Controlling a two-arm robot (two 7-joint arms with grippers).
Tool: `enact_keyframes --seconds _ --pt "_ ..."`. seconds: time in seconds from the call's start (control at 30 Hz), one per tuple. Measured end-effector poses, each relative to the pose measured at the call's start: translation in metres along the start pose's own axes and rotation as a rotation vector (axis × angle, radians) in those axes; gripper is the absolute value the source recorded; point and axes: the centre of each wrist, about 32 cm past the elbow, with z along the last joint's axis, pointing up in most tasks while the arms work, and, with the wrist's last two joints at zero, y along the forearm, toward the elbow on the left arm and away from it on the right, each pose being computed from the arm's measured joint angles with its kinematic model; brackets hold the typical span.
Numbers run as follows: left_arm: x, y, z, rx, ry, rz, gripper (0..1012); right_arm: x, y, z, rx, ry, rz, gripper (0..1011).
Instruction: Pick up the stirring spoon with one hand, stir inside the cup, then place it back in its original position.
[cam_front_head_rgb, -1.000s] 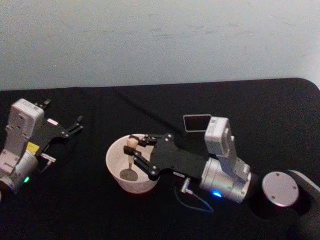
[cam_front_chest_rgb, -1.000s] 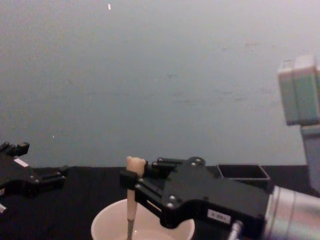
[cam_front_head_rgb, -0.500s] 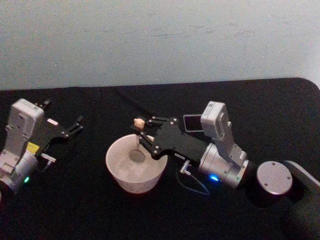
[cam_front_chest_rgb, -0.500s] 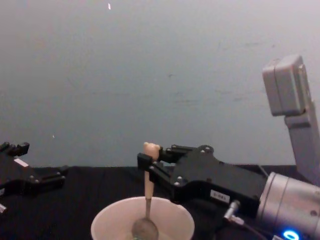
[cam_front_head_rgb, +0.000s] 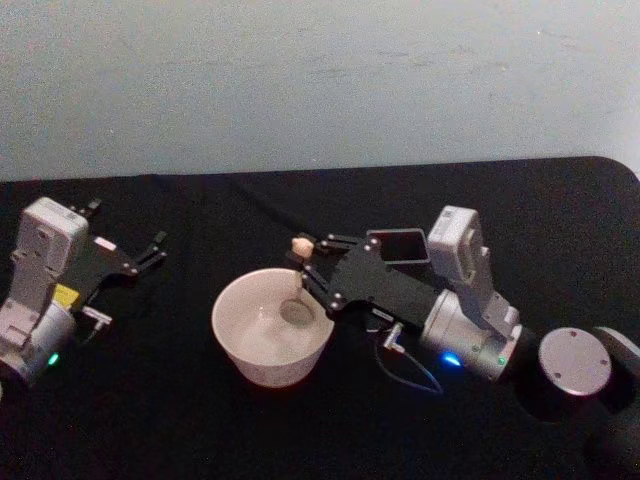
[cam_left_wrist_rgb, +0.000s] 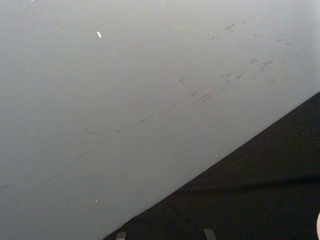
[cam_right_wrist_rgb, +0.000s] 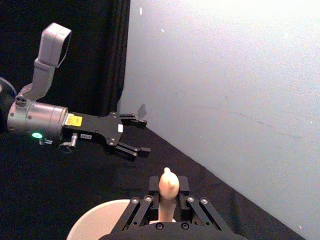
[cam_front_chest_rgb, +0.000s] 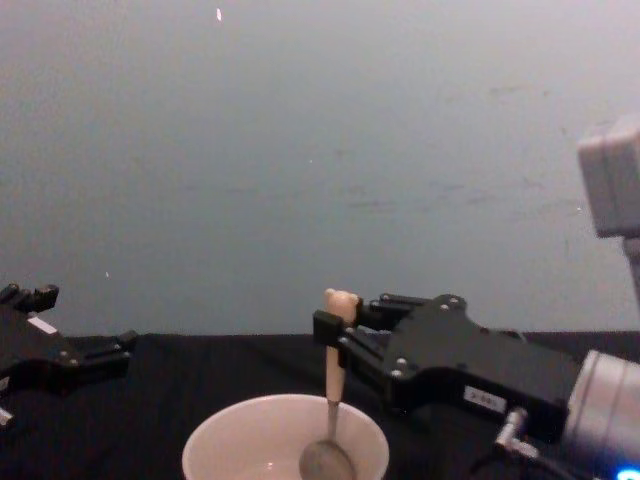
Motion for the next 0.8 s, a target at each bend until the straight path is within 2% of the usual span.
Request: enact_keyframes --seconds 0.17,0.37,0.53,0.63,0.8 --pt "0.0000 0.0000 0.0000 0.000 0.000 0.000 1001 -0.003 -0.010 0.004 0.007 0.009 0.018 213" --pt "0.0000 0.0000 0.0000 0.000 0.000 0.000 1001 -0.012 -0.018 0.008 0.010 0.026 0.069 213" --pt "0.0000 0.0000 0.0000 0.000 0.000 0.000 1001 -0.020 -0.016 0.009 0.012 0.037 0.111 213" --pt "0.0000 0.0000 0.0000 0.000 0.000 0.000 1001 -0.024 -0.009 0.009 0.019 0.043 0.130 213" --pt "0.0000 0.0000 0.0000 0.000 0.000 0.000 1001 -0.026 0.002 0.009 0.025 0.045 0.124 213"
